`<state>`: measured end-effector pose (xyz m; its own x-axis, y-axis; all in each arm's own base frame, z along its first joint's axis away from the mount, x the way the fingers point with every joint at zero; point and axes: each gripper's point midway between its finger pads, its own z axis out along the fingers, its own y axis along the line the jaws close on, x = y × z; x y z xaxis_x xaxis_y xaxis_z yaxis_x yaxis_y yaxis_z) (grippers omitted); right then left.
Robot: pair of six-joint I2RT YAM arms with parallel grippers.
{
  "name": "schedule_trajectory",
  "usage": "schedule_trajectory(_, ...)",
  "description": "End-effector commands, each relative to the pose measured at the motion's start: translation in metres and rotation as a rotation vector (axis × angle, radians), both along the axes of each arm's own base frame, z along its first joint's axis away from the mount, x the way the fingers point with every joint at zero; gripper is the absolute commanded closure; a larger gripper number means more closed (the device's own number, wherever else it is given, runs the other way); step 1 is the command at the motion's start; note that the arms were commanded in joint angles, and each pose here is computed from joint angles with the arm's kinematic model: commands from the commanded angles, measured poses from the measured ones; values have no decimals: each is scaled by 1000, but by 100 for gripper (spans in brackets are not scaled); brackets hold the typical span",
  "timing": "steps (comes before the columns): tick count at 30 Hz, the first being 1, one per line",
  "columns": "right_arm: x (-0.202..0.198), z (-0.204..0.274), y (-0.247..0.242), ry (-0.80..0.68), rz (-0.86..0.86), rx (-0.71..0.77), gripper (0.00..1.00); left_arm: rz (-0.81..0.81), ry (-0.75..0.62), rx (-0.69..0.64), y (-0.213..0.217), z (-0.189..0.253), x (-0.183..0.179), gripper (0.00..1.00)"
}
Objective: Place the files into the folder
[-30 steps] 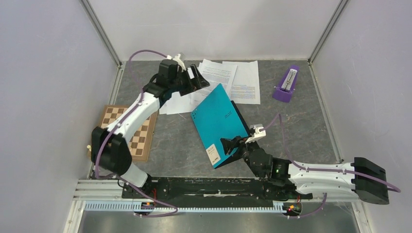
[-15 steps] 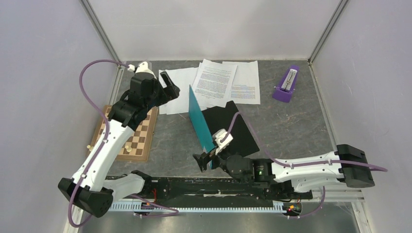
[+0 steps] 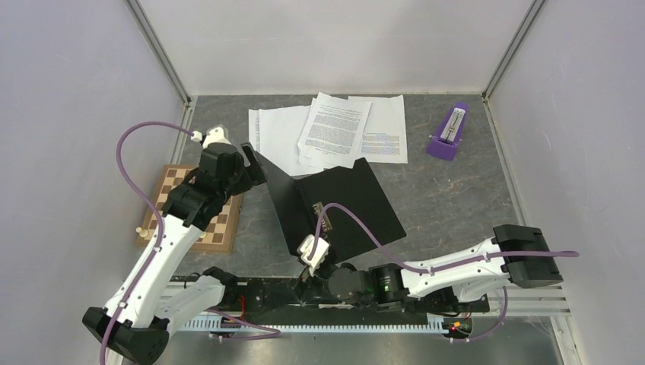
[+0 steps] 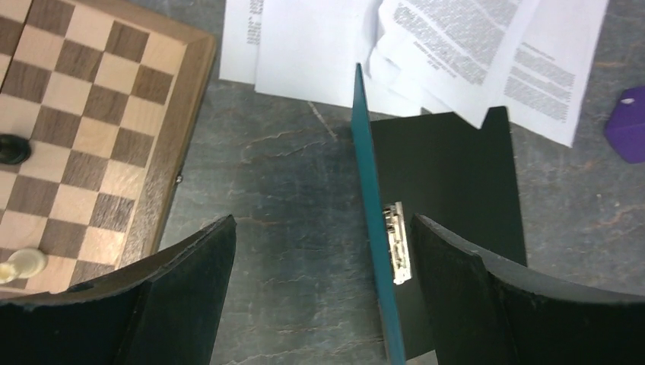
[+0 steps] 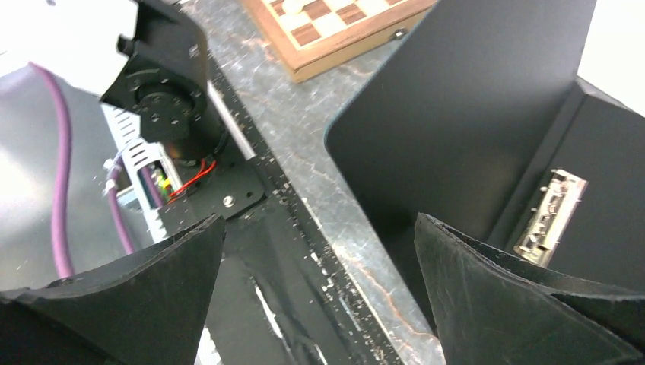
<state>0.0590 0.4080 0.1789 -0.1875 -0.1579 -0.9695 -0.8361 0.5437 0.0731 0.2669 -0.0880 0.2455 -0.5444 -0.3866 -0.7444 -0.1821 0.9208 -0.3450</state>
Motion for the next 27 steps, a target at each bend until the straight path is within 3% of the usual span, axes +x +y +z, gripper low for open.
schedule_trajectory(1,-26,17,21,20,106,47,2,74,14,35,17,-15,-9,10)
schedule_trajectory(9,-60,11,38,68,259,23,2,145,52,73,34,-47,-23,10)
schedule_trajectory(14,-55,33,29,94,211,30,2,157,61,80,39,-57,-29,11)
schedule_trajectory(17,-11,39,8,59,-3,-74,2,138,70,85,36,-61,-28,11)
schedule_trajectory(21,71,2,-25,118,-201,-227,3,94,60,75,28,-57,-23,12)
schedule_trajectory(27,149,-57,-59,158,-328,-372,22,54,74,73,17,-58,-12,12)
